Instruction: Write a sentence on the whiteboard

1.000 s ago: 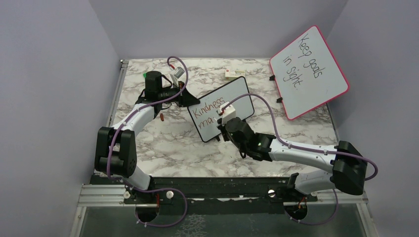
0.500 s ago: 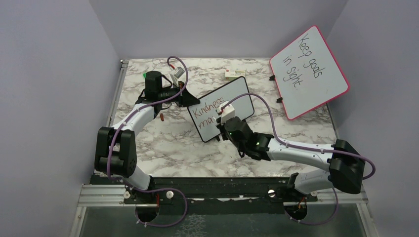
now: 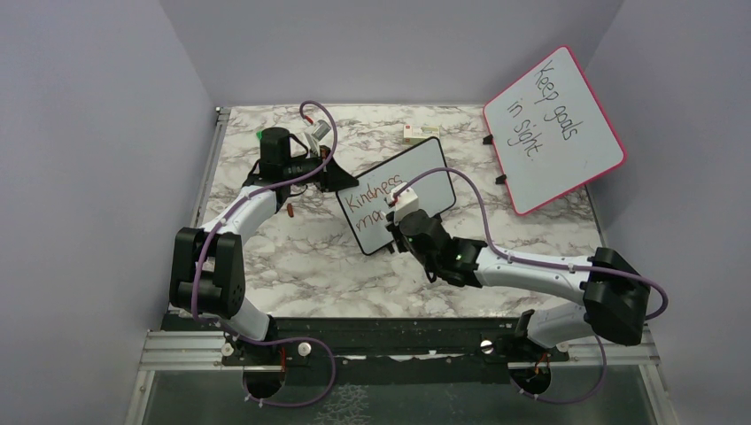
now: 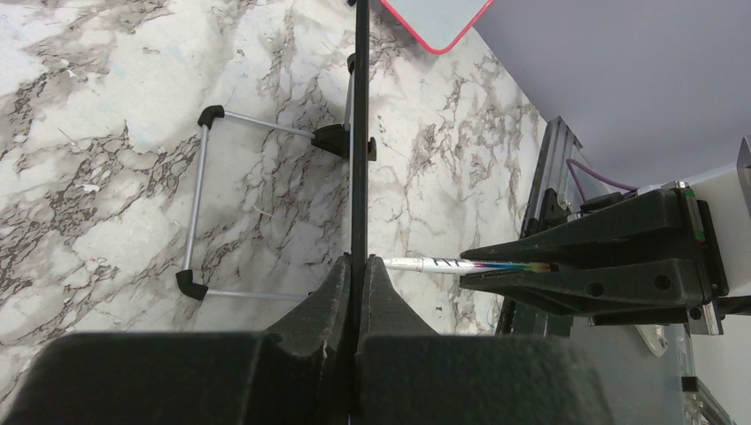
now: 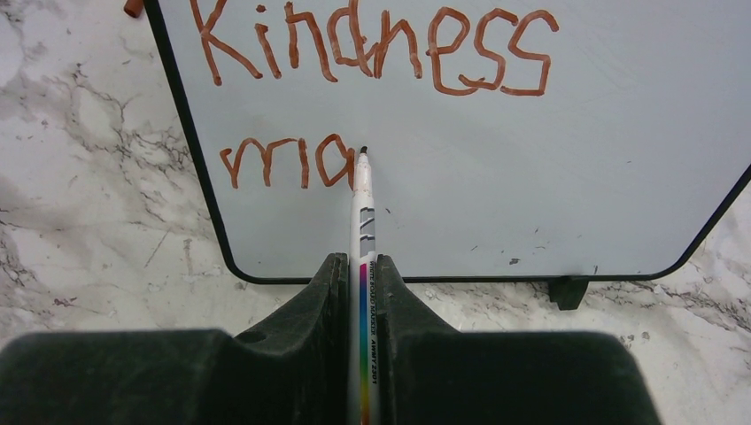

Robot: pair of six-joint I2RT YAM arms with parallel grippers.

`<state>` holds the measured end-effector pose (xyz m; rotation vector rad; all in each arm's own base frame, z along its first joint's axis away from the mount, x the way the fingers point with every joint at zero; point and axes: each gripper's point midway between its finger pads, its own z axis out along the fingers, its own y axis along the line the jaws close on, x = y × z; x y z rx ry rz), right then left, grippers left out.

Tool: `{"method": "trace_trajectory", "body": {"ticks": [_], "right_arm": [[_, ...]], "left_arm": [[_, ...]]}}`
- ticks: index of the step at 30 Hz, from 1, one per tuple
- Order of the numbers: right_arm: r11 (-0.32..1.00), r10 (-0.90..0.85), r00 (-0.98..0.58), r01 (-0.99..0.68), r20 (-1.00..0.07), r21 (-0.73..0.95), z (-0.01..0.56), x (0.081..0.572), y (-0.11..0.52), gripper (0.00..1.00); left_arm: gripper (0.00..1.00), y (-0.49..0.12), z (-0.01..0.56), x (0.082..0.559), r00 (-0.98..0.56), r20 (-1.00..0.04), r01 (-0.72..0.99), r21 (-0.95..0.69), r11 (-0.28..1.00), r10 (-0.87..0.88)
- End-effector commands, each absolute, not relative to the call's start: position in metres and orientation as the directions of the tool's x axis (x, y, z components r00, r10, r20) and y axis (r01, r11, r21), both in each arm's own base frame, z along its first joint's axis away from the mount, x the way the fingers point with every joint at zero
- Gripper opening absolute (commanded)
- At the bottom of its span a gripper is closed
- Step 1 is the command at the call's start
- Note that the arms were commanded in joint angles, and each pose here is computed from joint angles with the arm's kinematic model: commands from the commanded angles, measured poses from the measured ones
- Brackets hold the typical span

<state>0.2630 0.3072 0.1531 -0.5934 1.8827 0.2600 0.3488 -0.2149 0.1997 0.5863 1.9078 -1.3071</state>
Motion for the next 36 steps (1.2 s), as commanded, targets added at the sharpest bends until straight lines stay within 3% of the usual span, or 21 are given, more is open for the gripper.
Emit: {"method": "trace_trajectory", "body": {"ticks": [1,26,36], "right_arm": [[0.853,-0.269,-0.286,-0.514,-0.920,-0.090,0.154,0.267,0.310,0.01],[0.907,-0.262,-0.305,-0.403,-0.916,-0.125,0.154,0.282,0.283,0.01],[0.854,-0.231,-0.265,-0.517,-0.936,-0.064,0.172,0.270,0.301,0.01]], "left_arm": [[0.00,-0.212,0.188,0.345,-0.667,-0.745,0.673,-0.617,0.409,-0.026],[0.00,-0.212,0.188,0.345,-0.666,-0.745,0.674,-0.616,0.408,-0.027],[0.00,-0.212,0.187,0.345,-0.667,-0.744,0.672,-0.617,0.409,-0.026]]}}
